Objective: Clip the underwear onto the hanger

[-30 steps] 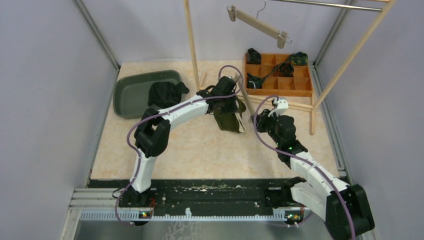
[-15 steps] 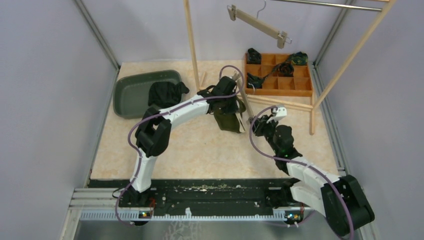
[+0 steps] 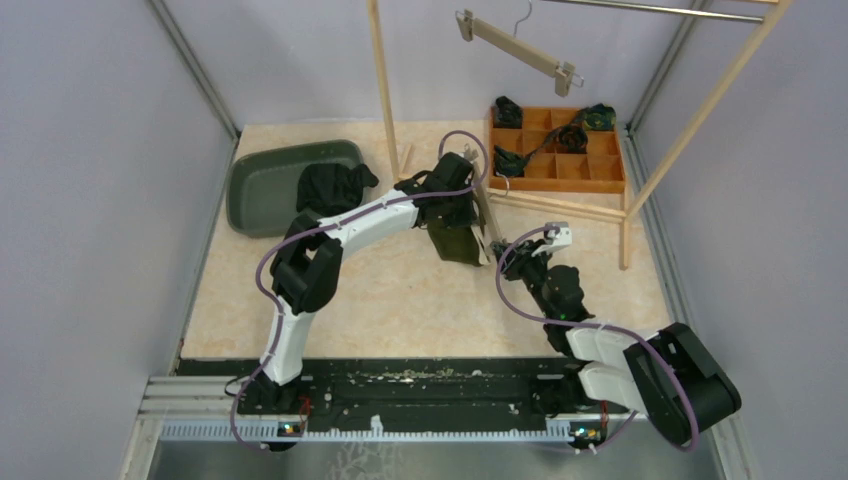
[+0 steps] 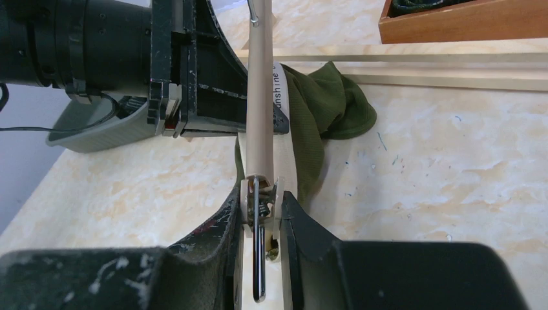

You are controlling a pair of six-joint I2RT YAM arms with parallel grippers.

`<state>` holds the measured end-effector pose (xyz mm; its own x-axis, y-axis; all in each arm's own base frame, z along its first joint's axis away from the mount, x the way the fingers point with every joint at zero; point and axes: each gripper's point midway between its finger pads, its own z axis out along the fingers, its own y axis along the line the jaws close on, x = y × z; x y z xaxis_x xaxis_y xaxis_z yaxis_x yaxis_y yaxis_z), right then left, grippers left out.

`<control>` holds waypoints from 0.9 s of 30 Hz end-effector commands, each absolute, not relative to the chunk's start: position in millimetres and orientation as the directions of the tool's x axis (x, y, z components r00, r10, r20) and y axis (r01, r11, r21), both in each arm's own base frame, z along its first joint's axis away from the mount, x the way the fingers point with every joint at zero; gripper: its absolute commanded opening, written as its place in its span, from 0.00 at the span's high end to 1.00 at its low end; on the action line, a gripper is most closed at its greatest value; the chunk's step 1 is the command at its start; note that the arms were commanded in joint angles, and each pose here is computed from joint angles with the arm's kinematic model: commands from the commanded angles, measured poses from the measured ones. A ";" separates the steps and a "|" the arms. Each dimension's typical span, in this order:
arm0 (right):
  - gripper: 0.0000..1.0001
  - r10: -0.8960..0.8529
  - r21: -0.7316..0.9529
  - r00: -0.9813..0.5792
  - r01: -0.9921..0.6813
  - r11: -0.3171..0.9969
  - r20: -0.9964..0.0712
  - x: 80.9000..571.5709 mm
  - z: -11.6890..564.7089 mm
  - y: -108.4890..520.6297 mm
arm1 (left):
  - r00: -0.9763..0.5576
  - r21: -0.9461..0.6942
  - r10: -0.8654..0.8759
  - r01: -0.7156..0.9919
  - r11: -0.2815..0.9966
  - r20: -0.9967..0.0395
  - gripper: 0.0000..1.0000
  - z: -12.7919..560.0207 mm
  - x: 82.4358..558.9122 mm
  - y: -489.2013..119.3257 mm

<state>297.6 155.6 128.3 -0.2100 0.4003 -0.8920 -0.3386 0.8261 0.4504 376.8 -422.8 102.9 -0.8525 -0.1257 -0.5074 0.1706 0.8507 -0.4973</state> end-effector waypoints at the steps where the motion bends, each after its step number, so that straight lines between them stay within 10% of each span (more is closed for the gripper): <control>1: 1.00 0.530 0.508 -0.061 -0.394 0.766 -0.846 300.6 177.4 157.8 | -0.845 -0.516 -0.138 0.179 0.837 -0.517 0.97 111.7 385.4 -428.0; 27: 1.00 0.459 0.418 0.015 -0.388 0.822 -0.888 306.2 162.2 160.8 | -0.850 -0.523 -0.130 0.188 0.831 -0.511 0.98 110.0 389.7 -427.6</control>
<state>305.9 157.2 126.7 -0.1013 0.4214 -0.9012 -0.3260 0.8418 0.4303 382.9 -424.2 108.7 -0.8535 -0.1332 -0.5038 0.1734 0.8391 -0.5157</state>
